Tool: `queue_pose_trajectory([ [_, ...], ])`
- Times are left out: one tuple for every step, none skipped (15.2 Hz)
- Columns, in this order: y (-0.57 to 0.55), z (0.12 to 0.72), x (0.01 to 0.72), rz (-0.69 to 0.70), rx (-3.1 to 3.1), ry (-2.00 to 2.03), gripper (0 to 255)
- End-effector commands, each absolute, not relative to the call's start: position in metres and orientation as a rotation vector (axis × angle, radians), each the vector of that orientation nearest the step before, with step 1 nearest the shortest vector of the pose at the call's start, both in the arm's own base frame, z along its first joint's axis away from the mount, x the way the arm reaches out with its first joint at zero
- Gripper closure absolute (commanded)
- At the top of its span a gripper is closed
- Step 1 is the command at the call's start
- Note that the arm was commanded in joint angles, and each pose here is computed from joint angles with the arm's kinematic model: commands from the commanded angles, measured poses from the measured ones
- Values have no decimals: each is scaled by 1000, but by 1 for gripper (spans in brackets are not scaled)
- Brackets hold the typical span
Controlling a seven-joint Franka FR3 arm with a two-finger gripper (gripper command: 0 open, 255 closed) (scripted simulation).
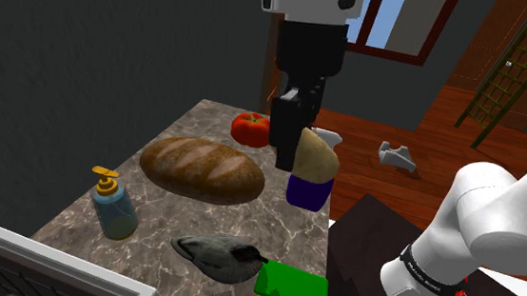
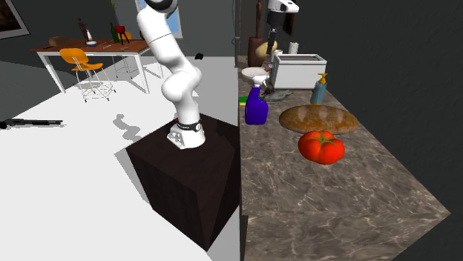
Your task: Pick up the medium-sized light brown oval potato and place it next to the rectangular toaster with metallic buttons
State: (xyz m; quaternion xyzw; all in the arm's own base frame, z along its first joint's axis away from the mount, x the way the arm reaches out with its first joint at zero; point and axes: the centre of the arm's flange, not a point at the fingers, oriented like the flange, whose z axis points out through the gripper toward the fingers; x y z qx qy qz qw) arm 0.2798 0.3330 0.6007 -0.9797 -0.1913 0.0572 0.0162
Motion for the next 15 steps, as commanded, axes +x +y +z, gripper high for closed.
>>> queue_pose_trajectory([
  [358, 601, 270, 178, -3046, -593, 255],
  [370, 601, 265, 178, -3046, -593, 255],
  [382, 601, 259, 178, -3046, -593, 255],
  [394, 601, 254, 178, -3046, -593, 255],
  [406, 601, 249, 178, -3046, -593, 255],
  [418, 601, 243, 178, -3046, -593, 255],
  [430, 601, 238, 178, -3046, -593, 255],
  [442, 601, 232, 178, -3046, -593, 255],
  [454, 601, 227, 178, -3046, -593, 255],
  [466, 601, 221, 178, -3046, -593, 255],
  [483, 601, 214, 178, -3046, -593, 255],
  [483, 596, 214, 178, -3046, -593, 255],
  [483, 591, 214, 178, -3046, -593, 255],
  [483, 585, 214, 178, -3046, -593, 255],
  [483, 580, 214, 178, -3046, -593, 255],
])
